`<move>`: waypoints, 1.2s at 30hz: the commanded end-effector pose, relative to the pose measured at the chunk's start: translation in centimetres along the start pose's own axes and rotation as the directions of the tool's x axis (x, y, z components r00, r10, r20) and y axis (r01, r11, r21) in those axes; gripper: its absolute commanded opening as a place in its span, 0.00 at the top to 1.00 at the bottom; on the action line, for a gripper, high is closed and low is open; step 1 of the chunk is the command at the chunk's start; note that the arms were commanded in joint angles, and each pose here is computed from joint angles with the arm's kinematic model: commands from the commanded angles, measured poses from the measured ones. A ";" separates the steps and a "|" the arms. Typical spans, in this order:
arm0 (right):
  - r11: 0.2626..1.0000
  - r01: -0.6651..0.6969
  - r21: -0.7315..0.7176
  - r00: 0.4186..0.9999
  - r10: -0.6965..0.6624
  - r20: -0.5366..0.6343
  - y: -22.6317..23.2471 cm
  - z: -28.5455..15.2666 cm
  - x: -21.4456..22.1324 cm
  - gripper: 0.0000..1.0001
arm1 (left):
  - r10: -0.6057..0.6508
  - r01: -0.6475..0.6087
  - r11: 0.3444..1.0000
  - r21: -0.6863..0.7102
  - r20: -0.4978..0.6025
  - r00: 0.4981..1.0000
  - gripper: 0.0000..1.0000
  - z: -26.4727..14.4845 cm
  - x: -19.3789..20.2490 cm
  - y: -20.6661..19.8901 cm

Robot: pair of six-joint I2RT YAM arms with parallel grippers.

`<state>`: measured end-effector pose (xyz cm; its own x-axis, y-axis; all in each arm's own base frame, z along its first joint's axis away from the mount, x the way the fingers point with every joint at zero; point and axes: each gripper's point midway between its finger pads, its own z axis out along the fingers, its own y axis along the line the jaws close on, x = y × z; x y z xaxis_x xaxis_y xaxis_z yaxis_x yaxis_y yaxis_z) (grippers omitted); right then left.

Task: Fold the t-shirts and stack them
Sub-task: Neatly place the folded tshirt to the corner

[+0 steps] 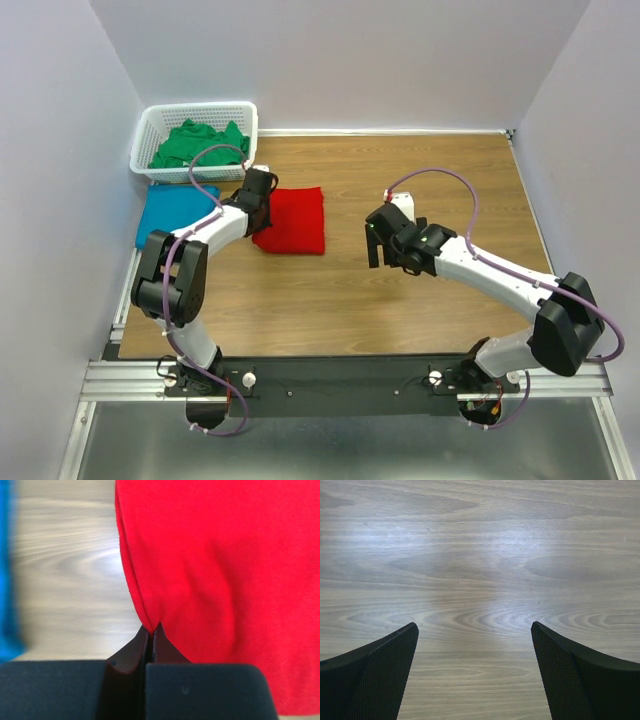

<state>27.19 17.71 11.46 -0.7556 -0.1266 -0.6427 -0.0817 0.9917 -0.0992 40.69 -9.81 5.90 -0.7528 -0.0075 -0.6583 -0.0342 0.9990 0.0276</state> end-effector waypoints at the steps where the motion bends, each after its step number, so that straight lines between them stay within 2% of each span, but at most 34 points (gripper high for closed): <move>1: 0.999 0.036 0.013 0.999 -0.035 -0.037 -1.3 0.2 1.1 0.00 | 0.077 -0.069 0.972 -0.226 0.025 0.997 1.00 -2.5 -1.8 5.7; 12: 0.995 0.100 -0.024 0.994 -0.101 -0.033 -1.7 -0.1 0.7 0.00 | 0.071 -0.066 0.899 -0.433 -0.005 0.997 1.00 -3.9 -3.2 12.2; 18: 0.992 0.084 -0.097 0.995 -0.088 -0.038 -0.5 -0.8 0.5 0.01 | 0.077 -0.080 0.829 -0.553 -0.029 0.997 1.00 -4.8 -3.7 15.5; 29: 0.984 0.105 -0.141 0.994 -0.110 -0.028 0.3 -1.3 -0.3 0.01 | 0.089 -0.101 0.728 -0.678 -0.052 0.995 1.00 -5.9 -6.3 19.0; 36: 0.983 0.116 -0.141 0.993 -0.119 -0.013 0.3 -1.6 -1.2 0.01 | 0.033 -0.051 0.663 -0.747 -0.039 0.999 1.00 -7.1 -8.0 22.2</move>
<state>26.65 17.92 11.96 -0.7624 -0.2373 -0.6020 -0.2422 0.9673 -0.0746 41.59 9.89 15.04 -0.7846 0.0428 -0.6186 -0.4103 0.7122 0.5696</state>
